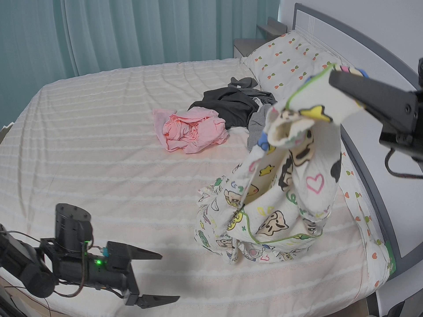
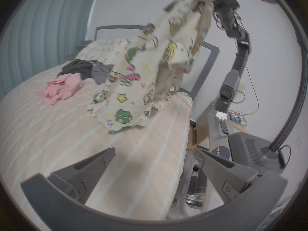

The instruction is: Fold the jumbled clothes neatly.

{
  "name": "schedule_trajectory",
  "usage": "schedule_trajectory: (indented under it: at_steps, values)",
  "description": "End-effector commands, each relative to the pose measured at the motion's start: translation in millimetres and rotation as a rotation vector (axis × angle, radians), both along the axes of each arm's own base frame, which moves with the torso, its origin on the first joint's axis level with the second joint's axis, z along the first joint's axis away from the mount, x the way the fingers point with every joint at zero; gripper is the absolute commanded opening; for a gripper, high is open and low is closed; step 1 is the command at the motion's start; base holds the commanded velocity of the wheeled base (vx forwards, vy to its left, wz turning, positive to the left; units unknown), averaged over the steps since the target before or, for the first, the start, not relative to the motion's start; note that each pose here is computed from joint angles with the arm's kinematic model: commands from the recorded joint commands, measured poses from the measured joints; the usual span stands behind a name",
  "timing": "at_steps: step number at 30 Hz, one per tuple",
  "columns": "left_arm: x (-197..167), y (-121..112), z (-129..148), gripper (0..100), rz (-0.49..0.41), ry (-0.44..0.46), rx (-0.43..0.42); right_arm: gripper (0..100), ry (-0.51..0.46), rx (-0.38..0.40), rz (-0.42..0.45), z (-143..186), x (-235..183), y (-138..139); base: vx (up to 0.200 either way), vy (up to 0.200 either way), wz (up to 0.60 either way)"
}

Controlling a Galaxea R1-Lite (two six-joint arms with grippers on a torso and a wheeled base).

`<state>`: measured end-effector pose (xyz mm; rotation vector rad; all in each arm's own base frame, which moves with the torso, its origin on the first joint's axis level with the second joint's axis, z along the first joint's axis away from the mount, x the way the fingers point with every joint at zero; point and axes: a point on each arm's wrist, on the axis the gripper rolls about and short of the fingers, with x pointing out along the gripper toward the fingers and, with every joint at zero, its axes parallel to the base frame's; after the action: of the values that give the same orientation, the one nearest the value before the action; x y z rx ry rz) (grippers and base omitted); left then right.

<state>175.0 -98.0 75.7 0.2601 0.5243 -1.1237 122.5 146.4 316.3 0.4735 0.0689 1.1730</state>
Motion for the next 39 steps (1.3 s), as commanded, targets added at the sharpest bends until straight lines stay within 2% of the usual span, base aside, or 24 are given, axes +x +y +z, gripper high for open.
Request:
schedule_trajectory:
  at_steps: [1,5,9,10,12,13,17,20,23,25,33,39]
  values:
    - [-1.6,-38.5,-58.1,100,-0.153,0.109,0.08,0,0.042,0.04,-0.024,21.3,40.1,21.3,0.0,0.0,0.0]
    - [1.4,-49.1,-54.1,100,-0.067,0.065,0.053,0,0.055,0.06,-0.027,26.8,48.0,26.8,0.0,0.0,0.0]
    - [-9.2,-68.2,-49.9,100,0.045,0.081,0.024,0,0.054,0.065,-0.024,29.1,50.7,29.5,0.0,0.0,0.0]
    - [-13.9,-77.3,-46.1,100,0.078,0.08,-0.012,0,0.054,0.065,-0.024,29.0,51.4,30.1,0.0,0.0,0.0]
    - [-15.6,-81.9,-43.8,100,0.1,0.068,-0.033,0,0.053,0.067,-0.024,29.1,51.3,30.1,0.0,0.0,0.0]
    - [-16.6,-87.8,-41.9,100,0.152,0.033,-0.061,0,0.052,0.068,-0.025,29.5,51.0,29.7,0.0,0.0,0.0]
    - [-15.1,-94.7,-44.0,100,0.28,-0.063,-0.072,0,0.054,0.066,-0.032,29.1,51.8,28.4,0.0,0.0,0.0]
    - [-11.9,-95.2,-53.1,100,0.362,-0.086,-0.031,0,0.052,0.068,-0.034,29.9,51.9,27.4,0.0,0.0,0.0]
    - [-10.2,-98.1,-58.7,100,0.403,-0.1,-0.034,0,0.052,0.068,-0.034,30.2,51.5,27.1,0.0,0.0,0.0]
    - [-9.7,-104.7,-60.6,100,0.417,-0.095,-0.091,0,0.051,0.069,-0.039,30.4,52.6,26.6,0.0,0.0,0.0]
    - [-4.8,-114.1,-64.8,100,0.436,-0.061,-0.13,0,0.055,0.067,-0.05,29.8,59.2,28.0,0.0,0.0,0.0]
    - [10.5,-126.8,-68.6,100,0.527,-0.117,-0.15,0,0.054,0.065,-0.049,29.4,59.5,28.4,0.0,0.0,0.0]
